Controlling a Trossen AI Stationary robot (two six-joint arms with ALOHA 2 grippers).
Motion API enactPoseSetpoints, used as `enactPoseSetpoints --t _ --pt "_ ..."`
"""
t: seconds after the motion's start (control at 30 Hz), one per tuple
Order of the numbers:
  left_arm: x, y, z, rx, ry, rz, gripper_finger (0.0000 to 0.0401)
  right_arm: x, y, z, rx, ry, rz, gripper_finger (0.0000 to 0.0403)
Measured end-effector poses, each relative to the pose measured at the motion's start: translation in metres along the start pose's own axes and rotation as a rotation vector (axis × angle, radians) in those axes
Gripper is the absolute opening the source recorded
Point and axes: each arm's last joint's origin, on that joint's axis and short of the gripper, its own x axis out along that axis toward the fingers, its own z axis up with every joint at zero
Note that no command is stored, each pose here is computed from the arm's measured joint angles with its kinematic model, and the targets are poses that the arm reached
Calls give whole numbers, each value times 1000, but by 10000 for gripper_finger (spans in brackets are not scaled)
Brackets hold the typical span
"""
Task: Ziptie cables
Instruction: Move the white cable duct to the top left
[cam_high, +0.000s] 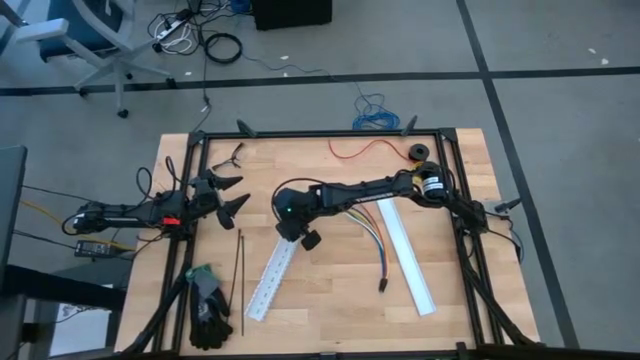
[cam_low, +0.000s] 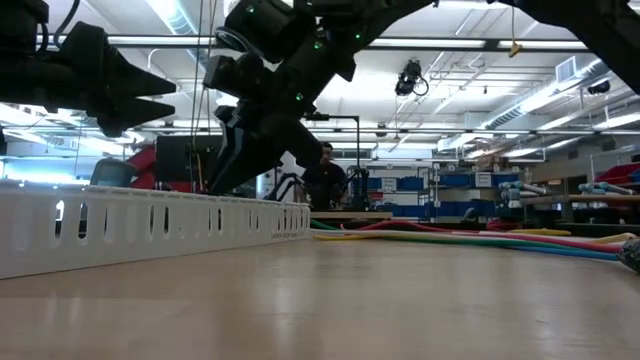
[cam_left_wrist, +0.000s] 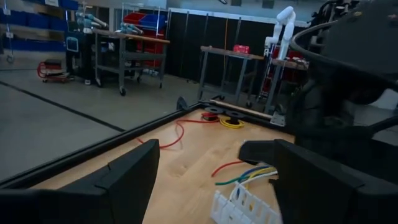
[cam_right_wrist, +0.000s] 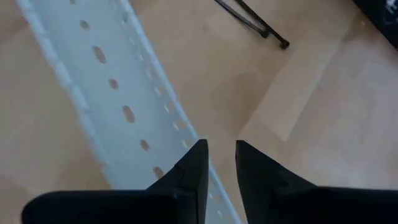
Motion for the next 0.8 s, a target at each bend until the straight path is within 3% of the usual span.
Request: enactPoseSetpoints --t 0.2,0.4,0.5,0.8 --pt "0 0 0 -2 1 0 323 3 1 -16 -32 88 65 60" --pt "0 0 0 -6 1 0 323 9 -2 -27 -45 173 30 41" --pt "0 0 0 -11 2 0 323 8 -6 -33 12 201 10 9" --pt "0 0 0 -11 4 1 323 -12 -40 -70 225 325 -65 3"
